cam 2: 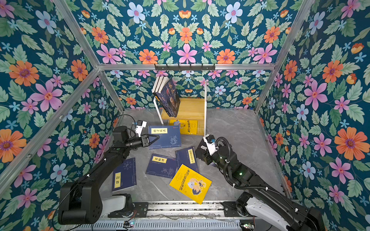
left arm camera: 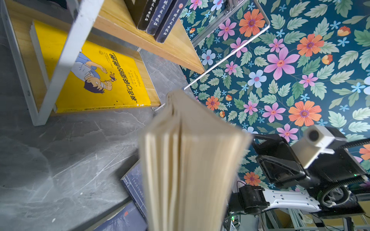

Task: Stacking books/files
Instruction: Pick up the book from the center of the table, then place the book on the bookshelf.

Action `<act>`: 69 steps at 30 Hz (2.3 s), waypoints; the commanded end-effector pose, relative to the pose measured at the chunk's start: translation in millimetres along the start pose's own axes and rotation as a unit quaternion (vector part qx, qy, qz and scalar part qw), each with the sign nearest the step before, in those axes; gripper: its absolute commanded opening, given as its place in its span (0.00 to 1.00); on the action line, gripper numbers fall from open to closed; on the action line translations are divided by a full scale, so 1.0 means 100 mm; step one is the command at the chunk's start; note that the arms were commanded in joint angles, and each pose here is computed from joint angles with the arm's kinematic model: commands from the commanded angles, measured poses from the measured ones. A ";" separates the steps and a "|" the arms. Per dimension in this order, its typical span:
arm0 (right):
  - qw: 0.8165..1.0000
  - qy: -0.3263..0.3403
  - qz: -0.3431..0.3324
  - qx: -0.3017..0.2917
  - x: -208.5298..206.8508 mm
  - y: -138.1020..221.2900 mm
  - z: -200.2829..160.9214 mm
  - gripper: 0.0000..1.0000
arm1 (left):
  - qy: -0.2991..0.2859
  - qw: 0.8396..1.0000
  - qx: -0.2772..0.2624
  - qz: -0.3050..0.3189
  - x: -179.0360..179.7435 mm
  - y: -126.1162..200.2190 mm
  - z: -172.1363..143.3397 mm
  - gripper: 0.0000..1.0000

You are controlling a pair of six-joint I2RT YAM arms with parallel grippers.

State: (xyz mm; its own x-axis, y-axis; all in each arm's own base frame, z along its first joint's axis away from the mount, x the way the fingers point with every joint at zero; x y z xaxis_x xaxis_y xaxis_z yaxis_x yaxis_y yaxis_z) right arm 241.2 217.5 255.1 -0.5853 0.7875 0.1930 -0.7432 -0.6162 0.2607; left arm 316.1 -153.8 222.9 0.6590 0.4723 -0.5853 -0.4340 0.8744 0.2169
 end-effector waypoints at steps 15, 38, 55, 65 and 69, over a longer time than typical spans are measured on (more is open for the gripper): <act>0.939 0.345 -0.003 0.004 0.84 -0.78 0.12 0.58 | 0.029 0.999 -0.035 -0.006 -0.10 -0.01 0.10 0.00; 0.869 0.478 -0.123 0.032 0.75 -1.78 -0.25 0.19 | 0.040 0.999 -0.021 -0.023 -0.20 -0.14 0.00 0.00; 0.870 0.467 -0.148 0.048 0.49 -1.46 -0.25 0.00 | -0.045 0.997 -0.010 0.067 0.02 0.15 0.15 0.86; 0.860 0.480 -0.161 0.067 0.25 -1.47 -0.08 0.00 | -0.128 0.963 0.030 0.234 0.30 0.60 0.29 1.00; 0.860 0.482 -0.155 0.072 0.18 -1.53 -0.02 0.00 | -0.175 0.942 0.071 0.276 0.34 0.75 0.19 1.00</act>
State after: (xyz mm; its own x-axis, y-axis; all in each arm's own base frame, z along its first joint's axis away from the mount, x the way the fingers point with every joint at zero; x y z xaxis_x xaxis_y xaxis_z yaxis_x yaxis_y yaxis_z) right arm 340.4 321.1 212.4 -0.3983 0.5100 -0.7624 -0.9143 -0.2874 0.2854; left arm 327.1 -83.6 253.1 0.5434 0.8184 -0.1870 -0.7042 0.5657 0.4291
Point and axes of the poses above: each gripper's point midway between its finger pads, its own y axis back along the fingers, its own x axis along the line the jaws close on, z = x × y, the point moved 1 cm from there along y, back along the fingers, and after that the axes turned 13 degrees about -y, right-handed, at the moved point
